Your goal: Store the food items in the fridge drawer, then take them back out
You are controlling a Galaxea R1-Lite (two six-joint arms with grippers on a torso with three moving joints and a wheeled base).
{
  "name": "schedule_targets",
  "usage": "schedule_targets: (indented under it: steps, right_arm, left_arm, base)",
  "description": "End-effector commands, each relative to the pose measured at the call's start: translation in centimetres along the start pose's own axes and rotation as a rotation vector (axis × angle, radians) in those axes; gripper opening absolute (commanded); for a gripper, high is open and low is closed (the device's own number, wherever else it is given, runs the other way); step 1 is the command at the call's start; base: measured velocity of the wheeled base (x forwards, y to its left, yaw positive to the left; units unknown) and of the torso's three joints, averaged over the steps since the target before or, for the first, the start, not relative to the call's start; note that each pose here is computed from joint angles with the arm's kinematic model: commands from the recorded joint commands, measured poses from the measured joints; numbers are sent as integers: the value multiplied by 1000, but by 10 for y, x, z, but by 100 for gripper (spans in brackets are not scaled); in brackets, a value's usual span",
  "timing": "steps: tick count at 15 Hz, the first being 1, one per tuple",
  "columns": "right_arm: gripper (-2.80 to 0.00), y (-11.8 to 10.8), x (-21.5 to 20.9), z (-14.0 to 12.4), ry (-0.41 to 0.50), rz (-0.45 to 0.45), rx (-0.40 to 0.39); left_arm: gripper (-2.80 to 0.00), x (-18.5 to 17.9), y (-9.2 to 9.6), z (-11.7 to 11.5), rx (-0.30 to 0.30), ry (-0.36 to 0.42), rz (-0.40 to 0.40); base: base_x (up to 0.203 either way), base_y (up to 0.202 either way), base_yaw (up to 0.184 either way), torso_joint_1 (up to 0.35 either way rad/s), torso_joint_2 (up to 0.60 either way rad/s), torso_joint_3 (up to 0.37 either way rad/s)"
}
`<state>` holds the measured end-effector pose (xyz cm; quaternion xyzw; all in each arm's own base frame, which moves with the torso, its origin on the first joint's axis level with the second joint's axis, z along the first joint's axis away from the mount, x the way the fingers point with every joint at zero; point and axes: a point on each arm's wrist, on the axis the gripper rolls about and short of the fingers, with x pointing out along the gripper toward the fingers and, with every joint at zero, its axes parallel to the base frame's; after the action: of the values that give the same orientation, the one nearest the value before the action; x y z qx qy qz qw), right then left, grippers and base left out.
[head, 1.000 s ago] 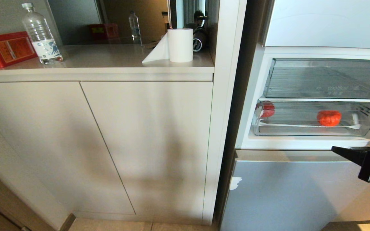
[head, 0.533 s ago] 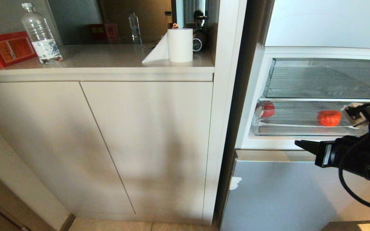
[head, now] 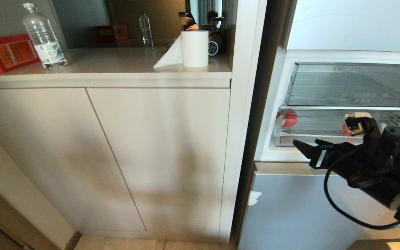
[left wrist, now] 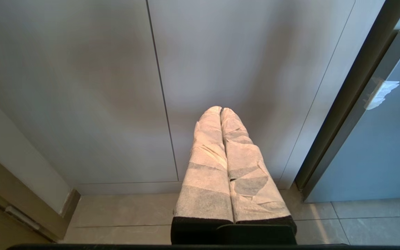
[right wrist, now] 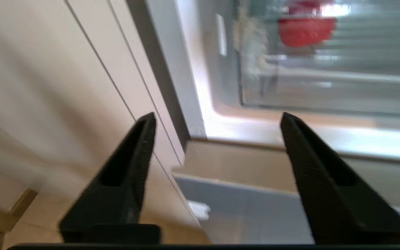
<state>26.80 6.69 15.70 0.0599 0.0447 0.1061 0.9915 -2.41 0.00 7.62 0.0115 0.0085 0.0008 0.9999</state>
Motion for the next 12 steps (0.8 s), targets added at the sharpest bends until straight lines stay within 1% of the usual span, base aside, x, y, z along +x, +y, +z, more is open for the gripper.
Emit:
schedule_targets:
  steps: [1,2,4,7,12]
  right_arm:
    - [0,4,14,-13,1,2,-13]
    - [0,4,21,-18,-11,-19,-23]
    - [0,3,34,-25,-67,-58,-34]
    - [0,1,44,-31,-110,-85,-31]
    - [0,-1,72,-37,-134,-127,-25]
  left_arm:
    - [-280,0,0,0,0,1,-2]
    - [-280,0,0,0,0,1,0]
    - [-280,0,0,0,0,1,0]
    - [-280,0,0,0,0,1,1]
    - [-280,0,0,0,0,1,0]
  base:
    - [0,0,0,0,0,0]
    - [0,0,0,0,0,0]
    - [0,0,0,0,0,0]
    - [0,0,0,0,0,0]
    - [0,0,0,0,0,0]
